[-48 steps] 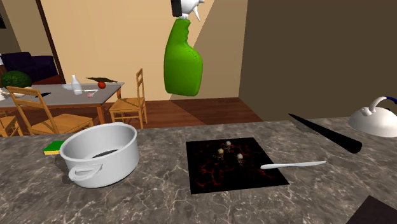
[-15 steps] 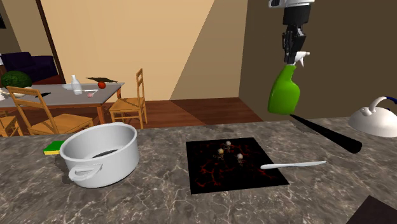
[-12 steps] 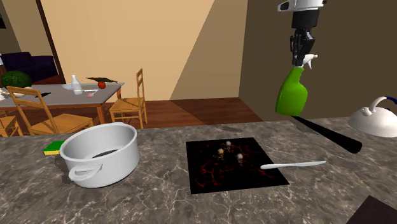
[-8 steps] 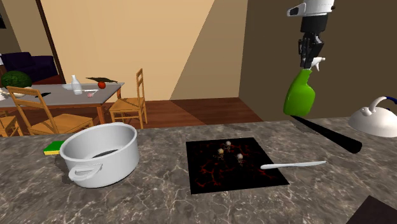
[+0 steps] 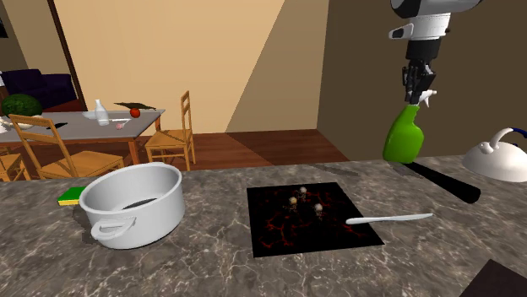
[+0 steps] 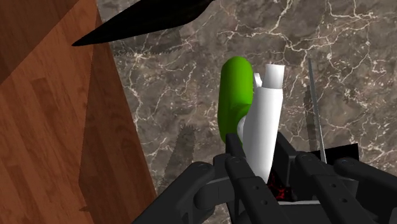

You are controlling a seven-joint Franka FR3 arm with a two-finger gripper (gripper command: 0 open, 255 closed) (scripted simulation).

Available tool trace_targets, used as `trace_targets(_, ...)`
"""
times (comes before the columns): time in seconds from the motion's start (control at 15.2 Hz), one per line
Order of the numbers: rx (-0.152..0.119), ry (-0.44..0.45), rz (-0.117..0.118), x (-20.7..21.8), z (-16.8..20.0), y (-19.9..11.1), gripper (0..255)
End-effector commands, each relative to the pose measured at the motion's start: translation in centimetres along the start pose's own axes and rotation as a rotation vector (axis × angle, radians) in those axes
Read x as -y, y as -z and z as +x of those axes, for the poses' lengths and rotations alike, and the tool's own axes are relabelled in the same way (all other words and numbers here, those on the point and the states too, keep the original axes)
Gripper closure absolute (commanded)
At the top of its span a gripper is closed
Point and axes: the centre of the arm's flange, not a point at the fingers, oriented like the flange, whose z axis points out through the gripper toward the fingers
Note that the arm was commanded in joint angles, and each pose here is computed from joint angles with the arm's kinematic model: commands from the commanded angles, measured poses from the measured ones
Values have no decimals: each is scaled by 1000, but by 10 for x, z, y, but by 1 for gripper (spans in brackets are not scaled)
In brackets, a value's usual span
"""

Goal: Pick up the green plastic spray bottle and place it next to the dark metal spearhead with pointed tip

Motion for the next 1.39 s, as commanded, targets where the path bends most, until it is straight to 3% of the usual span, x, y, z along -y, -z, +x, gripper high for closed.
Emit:
trace_targets(0.0, 0, 0, -1, 1, 0, -11, 255)
trace_targets(0.92, 0, 0, -1, 5, 6, -85, 255)
trace_targets(1.32, 0, 0, -1, 5, 6, -89, 255)
